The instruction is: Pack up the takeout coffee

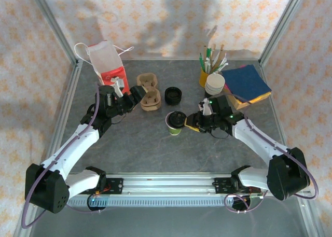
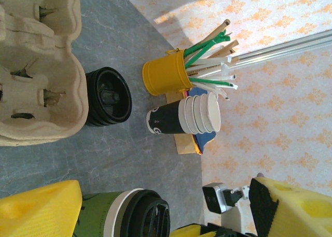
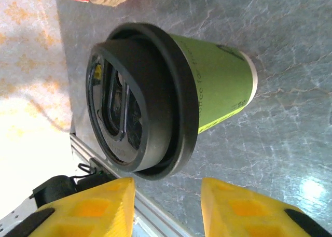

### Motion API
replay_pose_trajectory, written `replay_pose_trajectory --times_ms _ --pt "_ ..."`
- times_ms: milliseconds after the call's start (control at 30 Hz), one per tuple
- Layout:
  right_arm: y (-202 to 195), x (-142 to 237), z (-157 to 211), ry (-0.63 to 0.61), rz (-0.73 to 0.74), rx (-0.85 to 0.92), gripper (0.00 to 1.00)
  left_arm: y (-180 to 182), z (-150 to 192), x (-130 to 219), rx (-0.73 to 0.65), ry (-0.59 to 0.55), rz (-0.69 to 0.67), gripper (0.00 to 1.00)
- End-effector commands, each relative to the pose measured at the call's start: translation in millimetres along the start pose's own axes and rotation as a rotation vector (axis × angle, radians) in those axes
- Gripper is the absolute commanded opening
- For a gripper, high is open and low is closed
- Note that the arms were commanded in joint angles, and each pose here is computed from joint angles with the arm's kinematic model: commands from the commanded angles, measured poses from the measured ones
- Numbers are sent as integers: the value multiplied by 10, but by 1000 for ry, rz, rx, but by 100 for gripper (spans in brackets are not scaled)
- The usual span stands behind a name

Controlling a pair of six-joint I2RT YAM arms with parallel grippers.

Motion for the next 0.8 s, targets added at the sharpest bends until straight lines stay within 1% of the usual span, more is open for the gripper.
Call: replay_pose_trajectory --times_ms 0,167,333,767 --pt "51 143 -153 -69 64 68 38 53 27 19 -25 -7 -25 84" --pt "143 180 -309 -99 75 110 38 82 26 16 -27 -11 -37 87" --pt "197 147 -411 -109 62 117 37 88 29 -3 -26 -6 -38 88" --pt "167 -28 -372 -67 39 102 37 144 44 -38 -20 3 -53 88"
Point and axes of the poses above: each hand's point on the last joint's axis, 136 mm out from that joint toward the fingers, its own x axis back along the fingers, its own y axis along the line the jaws close on, z = x × y, the point moved 3 cm from there along x, back along the fingers, and after that the axes turned 7 degrees about x, right-handed, at the moved point
